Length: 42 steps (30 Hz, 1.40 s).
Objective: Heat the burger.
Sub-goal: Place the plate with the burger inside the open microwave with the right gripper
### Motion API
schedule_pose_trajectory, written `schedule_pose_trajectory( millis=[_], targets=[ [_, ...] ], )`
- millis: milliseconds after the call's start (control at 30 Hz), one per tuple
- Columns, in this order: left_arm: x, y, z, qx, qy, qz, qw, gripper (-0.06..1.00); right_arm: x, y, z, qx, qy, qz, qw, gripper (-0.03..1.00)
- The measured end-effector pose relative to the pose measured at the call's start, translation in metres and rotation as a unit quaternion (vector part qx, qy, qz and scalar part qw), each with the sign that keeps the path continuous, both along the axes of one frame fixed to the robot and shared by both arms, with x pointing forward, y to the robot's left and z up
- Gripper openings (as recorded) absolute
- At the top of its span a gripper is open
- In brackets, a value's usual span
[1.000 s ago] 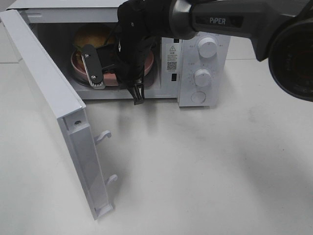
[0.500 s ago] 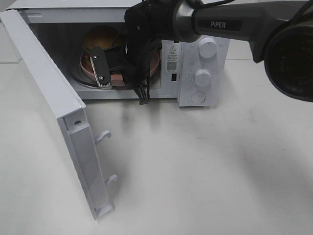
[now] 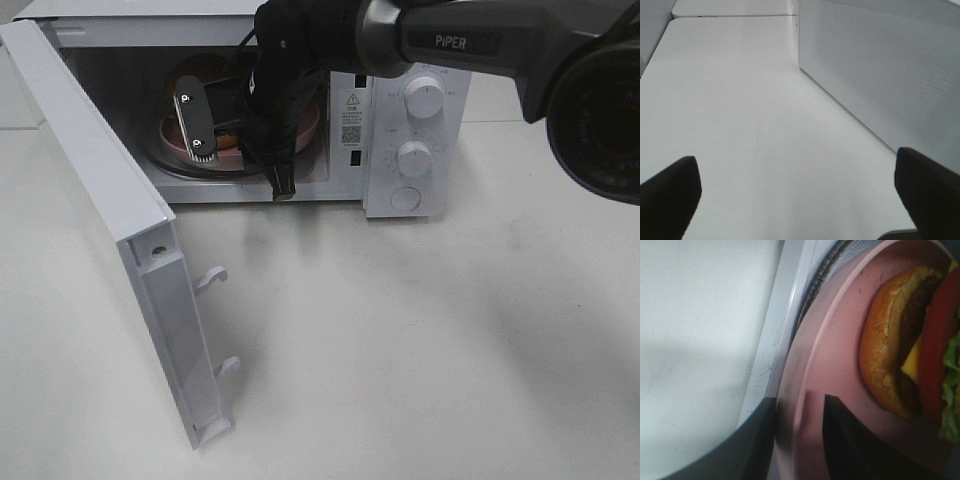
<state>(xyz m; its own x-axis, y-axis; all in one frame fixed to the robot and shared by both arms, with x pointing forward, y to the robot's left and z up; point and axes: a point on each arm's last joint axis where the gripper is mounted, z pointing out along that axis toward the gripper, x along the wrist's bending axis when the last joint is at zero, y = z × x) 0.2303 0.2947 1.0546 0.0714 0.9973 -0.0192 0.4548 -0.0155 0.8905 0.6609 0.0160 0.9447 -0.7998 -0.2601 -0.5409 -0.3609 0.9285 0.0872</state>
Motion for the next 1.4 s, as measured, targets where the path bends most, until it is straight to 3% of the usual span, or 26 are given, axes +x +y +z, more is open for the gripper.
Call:
schedule_pose_trajectory(
  millis=[233, 633, 700, 867, 1400],
  targets=[
    [0.0, 0.0, 0.0, 0.0, 0.0, 0.0, 1.0, 0.98, 0.001, 0.001, 0.0, 0.008, -0.004, -0.001, 1.0, 0.51],
    [0.0, 0.0, 0.0, 0.0, 0.0, 0.0, 1.0, 0.98, -0.008, -0.002, -0.012, 0.013, 0.025, -0.008, 1.0, 0.58],
    [0.0, 0.0, 0.0, 0.0, 0.0, 0.0, 1.0, 0.98, -0.014, -0.006, -0.004, 0.017, 0.023, -0.009, 1.0, 0.65],
    [0.0, 0.0, 0.0, 0.0, 0.0, 0.0, 1.0, 0.98, -0.019, -0.013, 0.001, 0.018, 0.023, -0.011, 1.0, 0.7],
    [0.0, 0.0, 0.0, 0.0, 0.0, 0.0, 1.0, 0.98, -0.053, -0.043, 0.018, 0.021, 0.016, -0.005, 1.0, 0.73]
  ],
)
